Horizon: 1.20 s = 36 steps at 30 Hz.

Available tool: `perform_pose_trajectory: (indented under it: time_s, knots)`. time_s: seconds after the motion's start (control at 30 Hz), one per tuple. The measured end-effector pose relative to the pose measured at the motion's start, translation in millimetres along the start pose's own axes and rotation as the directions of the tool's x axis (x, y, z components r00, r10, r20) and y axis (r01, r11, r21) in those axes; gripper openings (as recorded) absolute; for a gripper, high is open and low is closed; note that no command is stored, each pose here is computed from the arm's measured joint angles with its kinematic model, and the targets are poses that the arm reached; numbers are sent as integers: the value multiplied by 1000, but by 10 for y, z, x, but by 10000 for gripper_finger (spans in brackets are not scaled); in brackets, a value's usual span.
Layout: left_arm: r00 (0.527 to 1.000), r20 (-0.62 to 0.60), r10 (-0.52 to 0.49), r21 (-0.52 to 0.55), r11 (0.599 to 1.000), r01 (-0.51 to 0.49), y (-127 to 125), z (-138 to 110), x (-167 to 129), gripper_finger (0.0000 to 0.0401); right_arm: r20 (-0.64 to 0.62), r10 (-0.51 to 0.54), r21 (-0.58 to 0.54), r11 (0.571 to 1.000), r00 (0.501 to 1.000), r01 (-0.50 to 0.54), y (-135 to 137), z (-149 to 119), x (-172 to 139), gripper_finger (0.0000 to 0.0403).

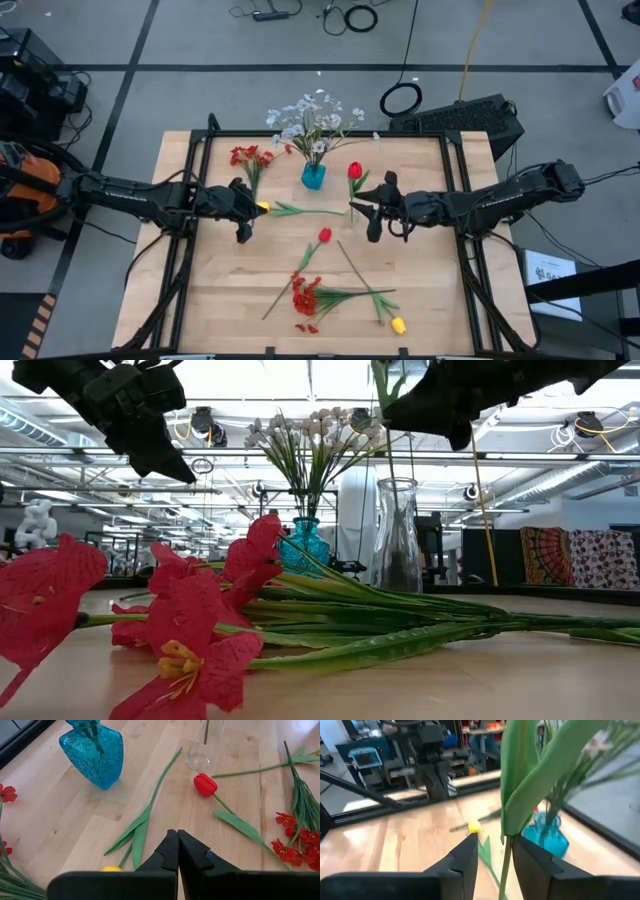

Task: Sort flowers into vase by color
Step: Put the top red tulip into the transparent vase, then put the top orange flowers into the transparent vase

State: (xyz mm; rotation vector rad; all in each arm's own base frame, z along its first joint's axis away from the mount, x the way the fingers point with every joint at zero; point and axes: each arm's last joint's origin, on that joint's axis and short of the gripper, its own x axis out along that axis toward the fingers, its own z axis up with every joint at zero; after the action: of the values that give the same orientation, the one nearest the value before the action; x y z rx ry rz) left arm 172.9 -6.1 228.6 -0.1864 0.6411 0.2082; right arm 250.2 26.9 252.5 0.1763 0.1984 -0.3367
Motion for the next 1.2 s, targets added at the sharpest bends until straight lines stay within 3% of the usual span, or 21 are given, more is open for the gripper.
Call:
perform_pose_trajectory:
  time_s: [0.2, 0.4, 0.6, 0.83, 1.1, 1.2]
  knots:
    - [1000, 0, 0, 0, 1000, 0, 0, 0, -1, 4, -171, -47, -10, 999, 984, 46, -5, 148, -87, 121]
    - [1000, 2, 9, 0, 1000, -9, 3, 0, 0, 4, -361, -53, -23, 999, 931, 48, 6, 424, -242, 121]
    - [1000, 3, 12, -1, 1000, -12, 3, 1, 0, 4, -492, -113, 77, 982, 863, 173, -32, 665, -442, 118]
    - [994, 29, 102, -97, 990, -98, 30, 8, -2, 4, -619, -202, 181, 903, 759, 388, -120, 704, -630, 102]
    - [994, 30, 105, -107, 989, -101, 31, 8, -2, 4, -760, -302, 136, 792, 576, 595, -247, 511, -793, 64]
    - [994, 32, 104, -108, 989, -100, 30, 11, -2, 4, -776, -312, 133, 769, 549, 625, -276, 423, -811, 49]
